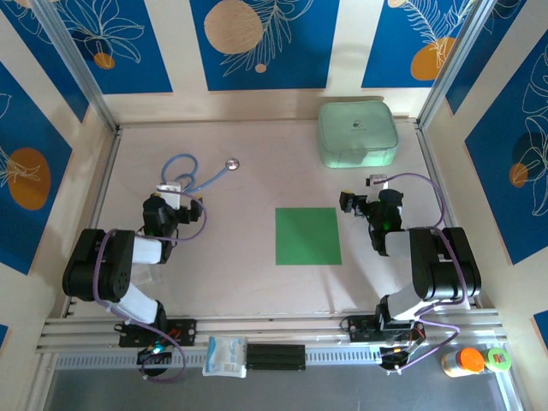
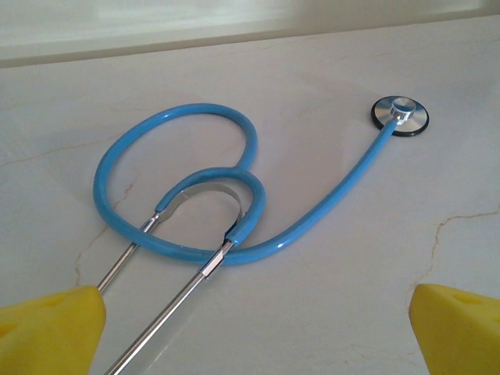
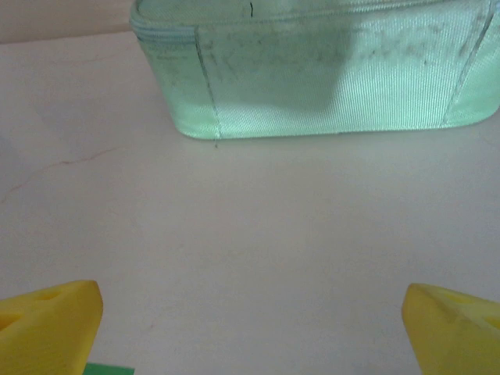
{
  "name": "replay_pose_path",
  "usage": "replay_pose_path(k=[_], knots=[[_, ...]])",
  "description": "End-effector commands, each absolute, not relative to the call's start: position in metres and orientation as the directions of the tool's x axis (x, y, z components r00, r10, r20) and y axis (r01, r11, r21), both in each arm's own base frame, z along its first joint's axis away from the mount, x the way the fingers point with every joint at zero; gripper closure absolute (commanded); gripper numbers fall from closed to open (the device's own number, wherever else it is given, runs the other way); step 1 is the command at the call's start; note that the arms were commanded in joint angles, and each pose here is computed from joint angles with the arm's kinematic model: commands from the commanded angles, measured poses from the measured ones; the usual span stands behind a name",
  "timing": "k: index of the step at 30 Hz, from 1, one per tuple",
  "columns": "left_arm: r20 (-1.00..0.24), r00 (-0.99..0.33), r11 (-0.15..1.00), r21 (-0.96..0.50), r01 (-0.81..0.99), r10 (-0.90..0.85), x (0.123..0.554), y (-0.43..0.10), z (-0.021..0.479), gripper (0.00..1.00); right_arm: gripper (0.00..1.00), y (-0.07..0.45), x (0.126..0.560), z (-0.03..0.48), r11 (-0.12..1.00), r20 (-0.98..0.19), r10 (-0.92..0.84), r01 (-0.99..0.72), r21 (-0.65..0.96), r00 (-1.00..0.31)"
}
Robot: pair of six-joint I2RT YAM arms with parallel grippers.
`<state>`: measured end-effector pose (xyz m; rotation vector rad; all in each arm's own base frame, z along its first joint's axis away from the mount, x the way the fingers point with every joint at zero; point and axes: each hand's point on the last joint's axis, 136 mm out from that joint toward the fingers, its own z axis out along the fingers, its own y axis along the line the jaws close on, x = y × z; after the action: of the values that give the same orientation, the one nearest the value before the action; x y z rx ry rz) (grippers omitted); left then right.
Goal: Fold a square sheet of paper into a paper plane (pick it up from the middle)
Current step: Move the square sheet of paper to the center of the table.
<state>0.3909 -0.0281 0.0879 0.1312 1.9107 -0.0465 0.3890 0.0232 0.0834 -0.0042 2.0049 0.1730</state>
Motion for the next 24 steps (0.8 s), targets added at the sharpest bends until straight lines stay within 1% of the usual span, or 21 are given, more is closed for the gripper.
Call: replay_pose_path(k=[1, 3, 5, 8, 10, 12, 14, 16, 20, 24], knots=[[-0.965, -0.258, 0.998, 0.037, 0.049, 0.048, 0.384, -0.015, 0.112, 0.01, 0.01, 0.02, 0.396, 0.121, 0.992, -0.917, 0.086, -0.053, 0.115, -0.389], [-0.966, -0.255, 0.999, 0.036, 0.001, 0.035, 0.381, -0.007, 0.124, 0.01, 0.01, 0.015, 0.395, 0.135, 0.992, -0.908, 0.109, -0.01, 0.124, -0.405], [-0.967, -0.255, 0.999, 0.034, -0.025, 0.027, 0.377, -0.003, 0.14, 0.01, 0.01, 0.014, 0.392, 0.154, 0.985, -0.896, 0.163, 0.02, 0.17, -0.414], [-0.964, -0.259, 0.997, -0.036, -0.074, -0.055, 0.372, 0.003, 0.17, 0.01, 0.01, 0.023, 0.386, 0.172, 0.961, -0.854, 0.268, 0.058, 0.272, -0.447], [-0.951, -0.271, 0.987, -0.128, -0.101, -0.151, 0.368, 0.002, 0.189, 0.01, 0.01, 0.034, 0.378, 0.173, 0.933, -0.783, 0.344, 0.091, 0.349, -0.518], [-0.918, -0.303, 0.966, -0.229, -0.124, -0.256, 0.361, 0.0, 0.203, 0.01, 0.01, 0.049, 0.369, 0.169, 0.896, -0.687, 0.41, 0.125, 0.425, -0.6], [-0.887, -0.334, 0.948, -0.295, -0.123, -0.319, 0.355, -0.006, 0.213, 0.0, 0.01, 0.066, 0.361, 0.163, 0.867, -0.602, 0.439, 0.138, 0.48, -0.667], [-0.873, -0.36, 0.943, -0.319, -0.093, -0.33, 0.351, -0.014, 0.218, 0.01, 0.01, 0.083, 0.351, 0.153, 0.841, -0.509, 0.457, 0.167, 0.515, -0.729], [-0.832, -0.38, 0.912, -0.399, -0.097, -0.405, 0.344, -0.019, 0.218, 0.0, 0.01, 0.118, 0.332, 0.124, 0.818, -0.33, 0.431, 0.208, 0.537, -0.84], [-0.805, -0.434, 0.896, -0.444, -0.014, -0.405, 0.341, -0.038, 0.214, 0.01, 0.01, 0.14, 0.322, 0.097, 0.819, -0.217, 0.398, 0.239, 0.522, -0.891]])
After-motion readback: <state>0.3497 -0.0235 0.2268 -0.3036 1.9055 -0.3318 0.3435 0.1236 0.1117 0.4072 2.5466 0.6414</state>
